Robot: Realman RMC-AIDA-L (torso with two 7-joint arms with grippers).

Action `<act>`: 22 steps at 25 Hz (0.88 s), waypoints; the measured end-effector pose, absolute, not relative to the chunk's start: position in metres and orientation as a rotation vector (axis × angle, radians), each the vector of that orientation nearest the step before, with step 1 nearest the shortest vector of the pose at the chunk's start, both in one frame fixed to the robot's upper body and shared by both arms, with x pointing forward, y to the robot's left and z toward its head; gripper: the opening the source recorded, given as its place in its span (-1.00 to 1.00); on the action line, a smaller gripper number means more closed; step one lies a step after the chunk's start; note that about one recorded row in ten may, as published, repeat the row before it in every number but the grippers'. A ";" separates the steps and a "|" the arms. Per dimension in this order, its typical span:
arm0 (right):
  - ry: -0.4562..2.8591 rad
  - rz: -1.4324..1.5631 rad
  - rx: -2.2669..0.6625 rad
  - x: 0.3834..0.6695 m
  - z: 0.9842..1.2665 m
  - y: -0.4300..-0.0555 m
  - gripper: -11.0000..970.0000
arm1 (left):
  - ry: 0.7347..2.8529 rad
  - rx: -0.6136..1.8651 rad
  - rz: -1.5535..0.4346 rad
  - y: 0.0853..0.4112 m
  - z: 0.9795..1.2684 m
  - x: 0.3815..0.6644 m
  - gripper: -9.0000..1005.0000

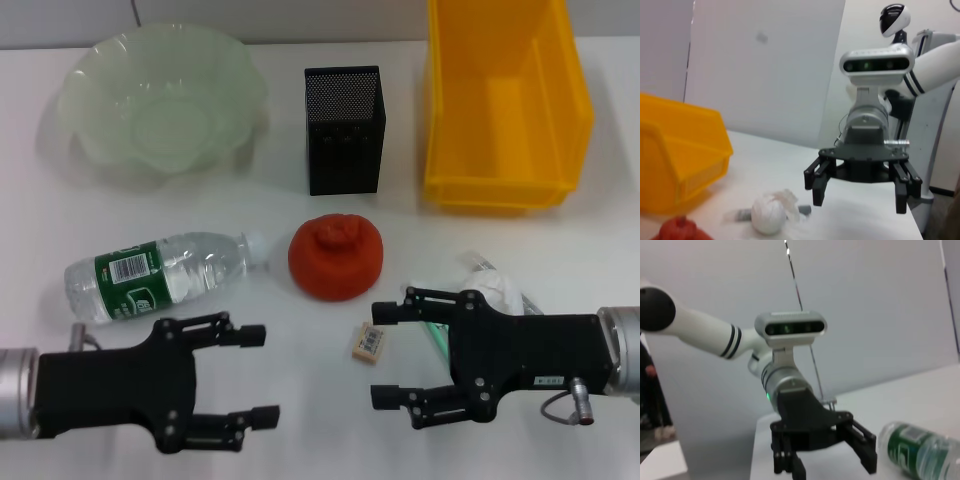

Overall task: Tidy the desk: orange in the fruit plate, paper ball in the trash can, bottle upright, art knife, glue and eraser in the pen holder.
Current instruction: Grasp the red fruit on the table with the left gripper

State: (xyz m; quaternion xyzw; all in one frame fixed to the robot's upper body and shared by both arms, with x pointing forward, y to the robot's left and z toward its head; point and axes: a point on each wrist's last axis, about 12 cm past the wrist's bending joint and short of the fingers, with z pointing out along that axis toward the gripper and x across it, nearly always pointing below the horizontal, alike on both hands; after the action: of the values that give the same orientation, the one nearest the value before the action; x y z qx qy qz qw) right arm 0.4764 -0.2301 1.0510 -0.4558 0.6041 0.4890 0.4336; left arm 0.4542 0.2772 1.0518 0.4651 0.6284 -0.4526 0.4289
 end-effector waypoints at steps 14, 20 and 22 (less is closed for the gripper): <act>1.529 1.213 -1.053 0.457 1.033 -0.235 0.75 | 1.511 1.170 -1.085 0.235 1.090 0.528 0.62; 1.548 1.200 -1.021 0.452 1.030 -0.239 0.75 | 1.664 1.109 -0.991 0.223 1.090 0.555 0.62; 1.549 1.199 -1.020 0.452 1.030 -0.239 0.75 | 1.687 1.106 -0.983 0.221 1.090 0.558 0.62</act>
State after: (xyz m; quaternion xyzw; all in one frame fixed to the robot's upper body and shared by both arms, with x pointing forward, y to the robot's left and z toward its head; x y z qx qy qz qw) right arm 0.4524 -0.2392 1.0295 -0.4125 0.6263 0.4849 0.4499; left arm 0.5583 0.2207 1.0898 0.4440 0.6775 -0.3945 0.4339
